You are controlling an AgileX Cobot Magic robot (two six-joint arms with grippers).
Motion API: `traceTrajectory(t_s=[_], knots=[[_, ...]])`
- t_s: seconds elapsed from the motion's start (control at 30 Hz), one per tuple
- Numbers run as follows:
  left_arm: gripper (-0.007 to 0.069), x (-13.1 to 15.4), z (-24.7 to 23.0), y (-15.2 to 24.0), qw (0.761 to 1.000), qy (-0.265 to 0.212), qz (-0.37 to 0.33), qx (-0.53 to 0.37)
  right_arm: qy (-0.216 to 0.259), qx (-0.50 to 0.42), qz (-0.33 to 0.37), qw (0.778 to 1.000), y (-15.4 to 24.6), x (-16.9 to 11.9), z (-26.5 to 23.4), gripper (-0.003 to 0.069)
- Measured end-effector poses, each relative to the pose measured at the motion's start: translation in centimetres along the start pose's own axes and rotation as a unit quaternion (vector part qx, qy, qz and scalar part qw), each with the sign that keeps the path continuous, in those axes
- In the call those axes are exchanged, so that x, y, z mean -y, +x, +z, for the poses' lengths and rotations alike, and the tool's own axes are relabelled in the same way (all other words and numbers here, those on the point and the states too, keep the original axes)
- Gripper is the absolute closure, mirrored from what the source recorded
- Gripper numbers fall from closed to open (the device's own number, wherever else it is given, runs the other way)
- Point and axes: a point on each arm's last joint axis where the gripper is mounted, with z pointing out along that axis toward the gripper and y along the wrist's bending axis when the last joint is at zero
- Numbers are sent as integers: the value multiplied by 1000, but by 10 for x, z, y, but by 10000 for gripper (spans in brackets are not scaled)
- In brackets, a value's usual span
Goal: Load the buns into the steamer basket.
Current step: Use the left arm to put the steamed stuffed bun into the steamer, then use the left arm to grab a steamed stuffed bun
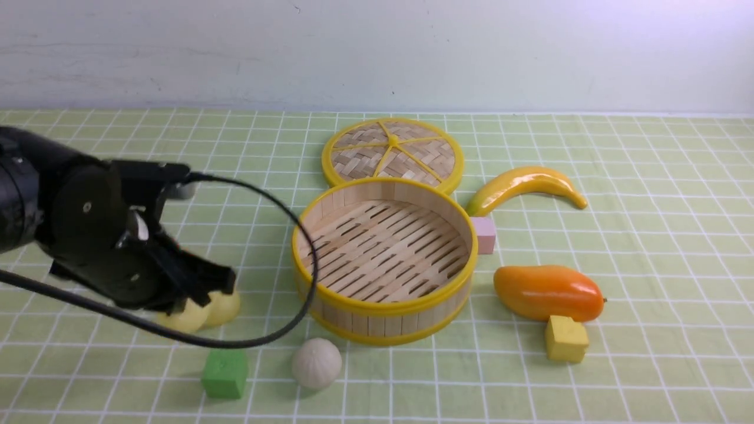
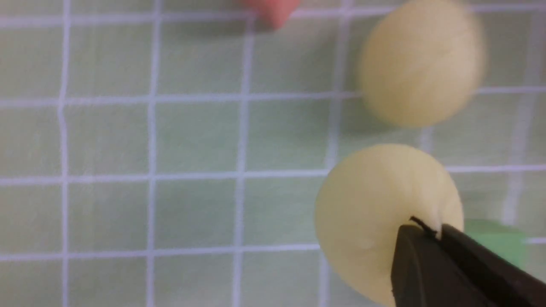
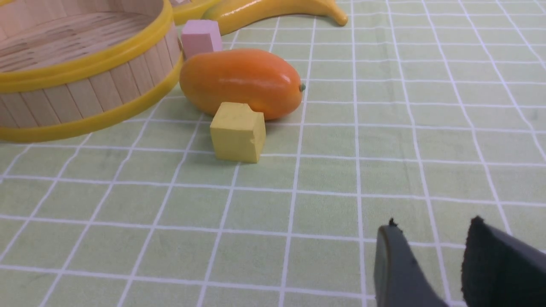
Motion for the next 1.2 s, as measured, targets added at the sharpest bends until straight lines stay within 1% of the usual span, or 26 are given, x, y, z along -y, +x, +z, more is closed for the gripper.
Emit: traceTrajectory(t_s=[0.03,0.07,0.13,0.17,0.2,0.23,0.33,0.37,0.43,0.53,0.67,0.73,0.8,0.83,0.9,0.93,0.97,1.07,1.1,1.13,1.2], knots=[[638,19,-13,-10,999,27,18,23,0,0,0,1000,0,0,0,420],[638,30,-19,-16,998,41,32,37,0,0,0,1000,0,0,0,420],[638,48,-23,-27,995,61,53,53,0,0,0,1000,0,0,0,420],[638,50,-21,-28,995,62,55,52,0,0,0,1000,0,0,0,420],[638,66,-18,-38,993,74,73,59,0,0,0,1000,0,0,0,420],[638,70,-18,-42,992,78,76,63,0,0,0,1000,0,0,0,420],[638,98,2,-60,988,92,105,62,0,0,0,1000,0,0,0,420],[638,101,6,-62,988,92,106,57,0,0,0,1000,0,0,0,420],[638,112,28,-73,988,92,113,48,0,0,0,1000,0,0,0,420],[638,121,59,-79,989,82,117,20,0,0,0,1000,0,0,0,420],[629,126,88,-76,990,70,121,-22,0,0,0,1000,0,0,0,420],[599,127,94,-75,990,66,121,-38,0,0,0,1000,0,0,0,420],[534,127,94,-76,989,63,121,-48,0,0,0,1000,0,0,0,420],[534,127,93,-76,990,62,121,-48,0,0,0,1000,0,0,0,420],[414,127,82,-82,990,63,120,-45,0,0,0,1000,0,0,0,420],[404,127,79,-84,990,63,120,-43,0,0,0,1000,0,0,0,420],[342,126,66,-88,990,65,118,-36,0,0,0,1000,0,0,0,420],[256,118,25,-94,991,67,113,-17,0,0,0,1000,0,0,0,420],[256,116,19,-94,991,68,113,-15,0,0,0,1000,0,0,0,420],[249,106,-6,-90,992,67,106,-6,0,0,0,1000,0,0,0,420],[278,86,-22,-73,994,59,87,-14,0,0,0,1000,0,0,0,420]])
